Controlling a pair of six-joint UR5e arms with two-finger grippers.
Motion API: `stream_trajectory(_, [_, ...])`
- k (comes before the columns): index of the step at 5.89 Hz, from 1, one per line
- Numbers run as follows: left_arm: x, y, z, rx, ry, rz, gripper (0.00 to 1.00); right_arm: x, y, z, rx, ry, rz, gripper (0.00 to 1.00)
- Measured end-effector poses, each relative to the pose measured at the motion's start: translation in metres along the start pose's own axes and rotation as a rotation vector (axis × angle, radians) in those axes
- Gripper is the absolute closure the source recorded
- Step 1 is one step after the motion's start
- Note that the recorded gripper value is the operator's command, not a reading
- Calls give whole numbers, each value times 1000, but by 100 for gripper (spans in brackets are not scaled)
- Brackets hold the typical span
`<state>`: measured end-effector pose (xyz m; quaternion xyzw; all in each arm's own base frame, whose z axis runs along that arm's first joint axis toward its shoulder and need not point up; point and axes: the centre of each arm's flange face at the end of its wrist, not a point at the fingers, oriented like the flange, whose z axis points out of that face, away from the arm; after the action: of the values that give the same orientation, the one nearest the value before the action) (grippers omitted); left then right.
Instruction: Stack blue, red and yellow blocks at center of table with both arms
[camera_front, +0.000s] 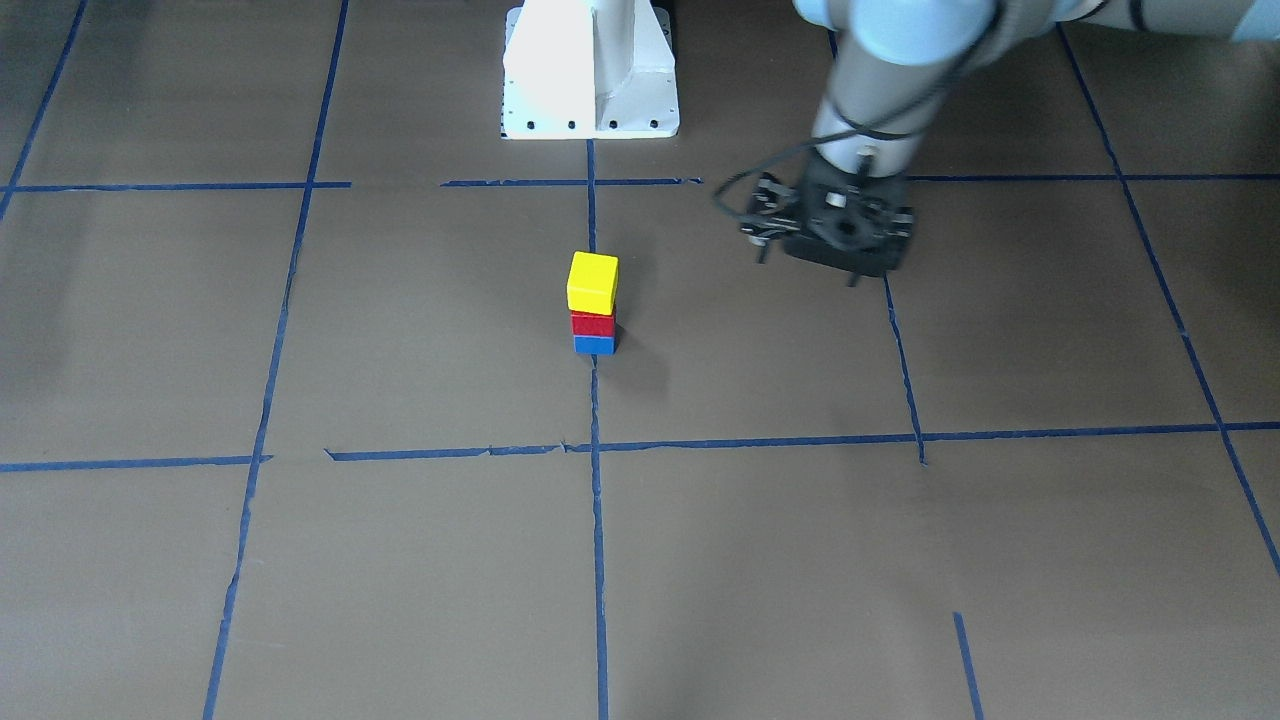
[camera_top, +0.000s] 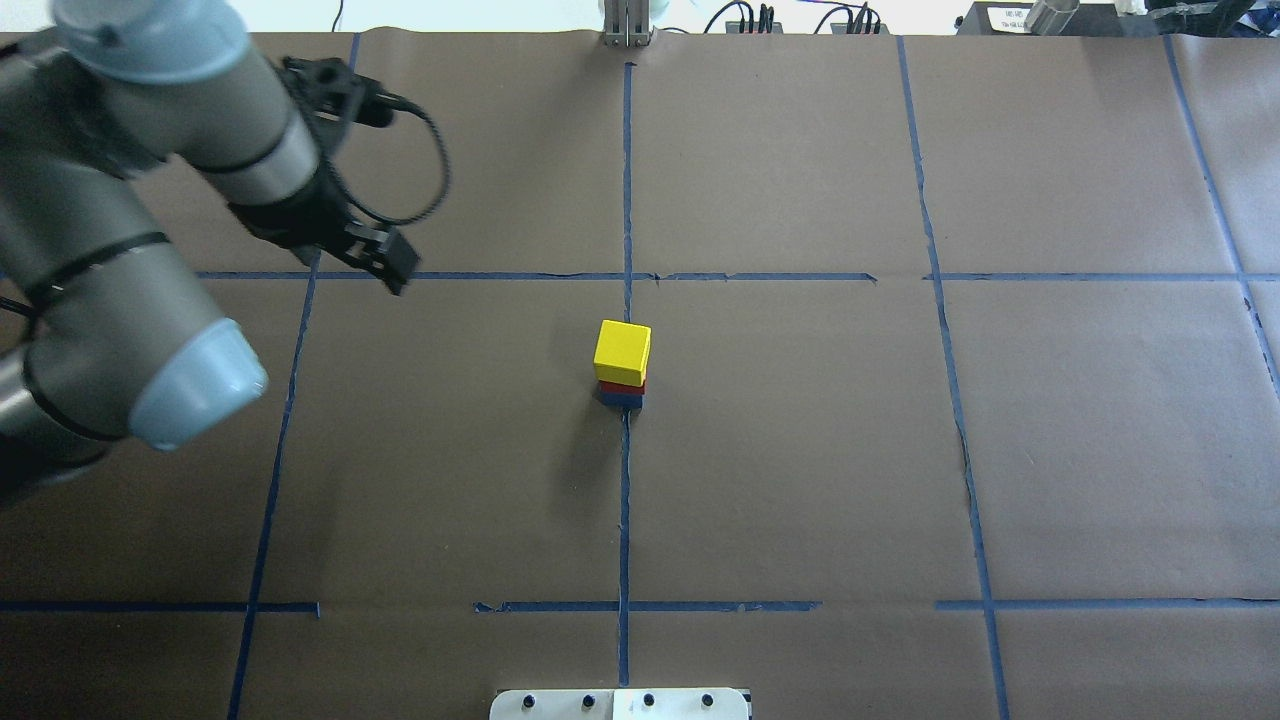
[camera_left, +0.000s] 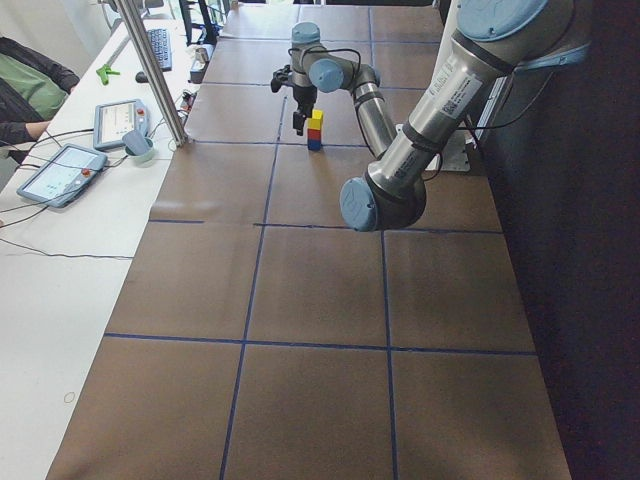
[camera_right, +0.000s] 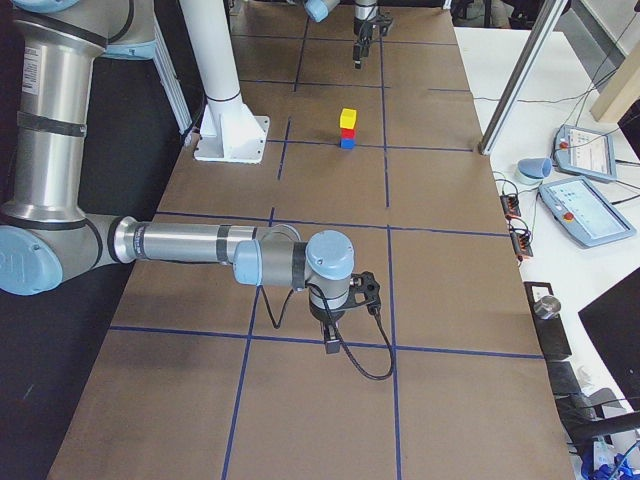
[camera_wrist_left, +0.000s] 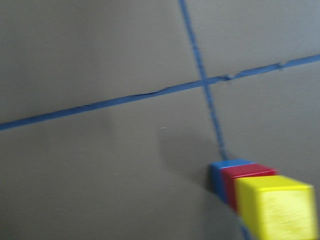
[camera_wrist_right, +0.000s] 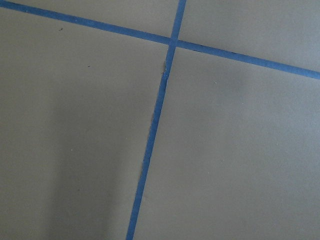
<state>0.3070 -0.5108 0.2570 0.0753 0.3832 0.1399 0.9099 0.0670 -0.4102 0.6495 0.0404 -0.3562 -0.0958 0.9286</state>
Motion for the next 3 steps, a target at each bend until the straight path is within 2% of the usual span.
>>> stream_trajectory(1, [-117, 22, -1, -16, -21, -6, 0, 0, 0, 0, 0, 0, 14, 0])
stream_trajectory(2, [-227, 54, -1, -29, -49, 10, 0, 0, 0, 0, -1, 0, 30, 0])
stream_trajectory(3, [-327, 95, 6, -67, -61, -17, 0, -1, 0, 1, -2, 0, 36, 0])
